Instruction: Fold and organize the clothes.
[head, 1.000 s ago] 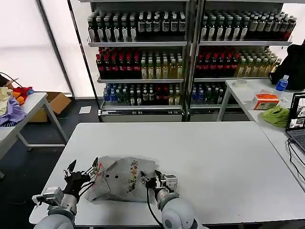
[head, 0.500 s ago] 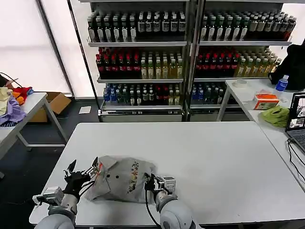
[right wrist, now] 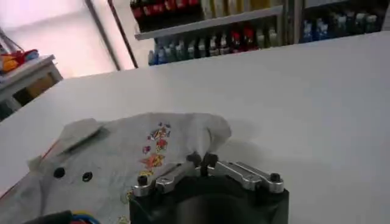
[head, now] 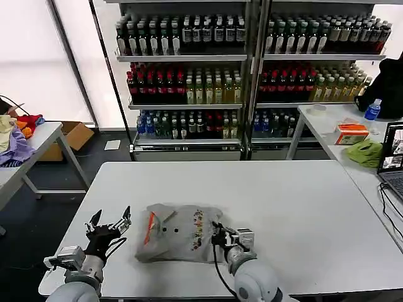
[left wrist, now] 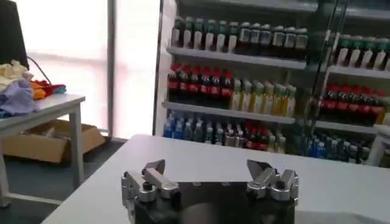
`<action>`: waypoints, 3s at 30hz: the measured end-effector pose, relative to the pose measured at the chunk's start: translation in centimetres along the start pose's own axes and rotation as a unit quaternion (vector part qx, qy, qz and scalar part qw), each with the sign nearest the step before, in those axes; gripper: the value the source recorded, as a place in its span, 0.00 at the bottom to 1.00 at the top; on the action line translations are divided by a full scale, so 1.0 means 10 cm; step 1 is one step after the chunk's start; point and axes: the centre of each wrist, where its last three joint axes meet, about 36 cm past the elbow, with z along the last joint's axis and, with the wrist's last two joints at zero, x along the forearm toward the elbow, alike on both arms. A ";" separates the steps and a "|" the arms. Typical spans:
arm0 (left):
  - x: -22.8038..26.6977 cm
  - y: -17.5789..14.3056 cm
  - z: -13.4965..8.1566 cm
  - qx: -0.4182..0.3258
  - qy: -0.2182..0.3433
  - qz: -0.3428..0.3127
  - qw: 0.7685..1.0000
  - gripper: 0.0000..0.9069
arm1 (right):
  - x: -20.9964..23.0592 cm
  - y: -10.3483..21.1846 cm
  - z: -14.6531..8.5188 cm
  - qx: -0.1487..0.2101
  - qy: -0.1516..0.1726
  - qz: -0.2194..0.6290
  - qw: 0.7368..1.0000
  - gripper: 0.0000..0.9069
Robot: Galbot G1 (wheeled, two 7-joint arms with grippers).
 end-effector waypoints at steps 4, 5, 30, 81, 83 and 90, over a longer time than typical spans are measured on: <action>0.00 0.00 -0.02 0.000 -0.003 0.000 1.000 1.00 | 0.08 -0.32 -0.06 0.011 -0.003 0.023 1.000 0.00; 0.00 0.00 -0.01 0.000 -0.002 0.000 1.000 1.00 | 0.10 -0.41 -0.06 0.015 -0.003 0.030 0.999 0.00; 0.08 -0.11 0.02 0.007 0.001 0.012 1.000 1.00 | 0.30 -1.14 -0.31 0.114 -0.082 0.146 0.979 1.00; 0.26 -0.17 -0.01 0.021 -0.041 0.031 0.998 1.00 | 1.06 -1.28 -0.48 0.064 -0.145 0.208 0.965 1.00; 0.26 -0.15 -0.04 0.015 -0.050 0.028 0.998 1.00 | 1.12 -1.32 -0.45 0.068 -0.149 0.226 0.960 1.00; 0.26 -0.15 -0.06 -0.002 -0.066 0.031 0.997 1.00 | 1.26 -1.32 -0.38 0.077 -0.159 0.263 0.948 1.00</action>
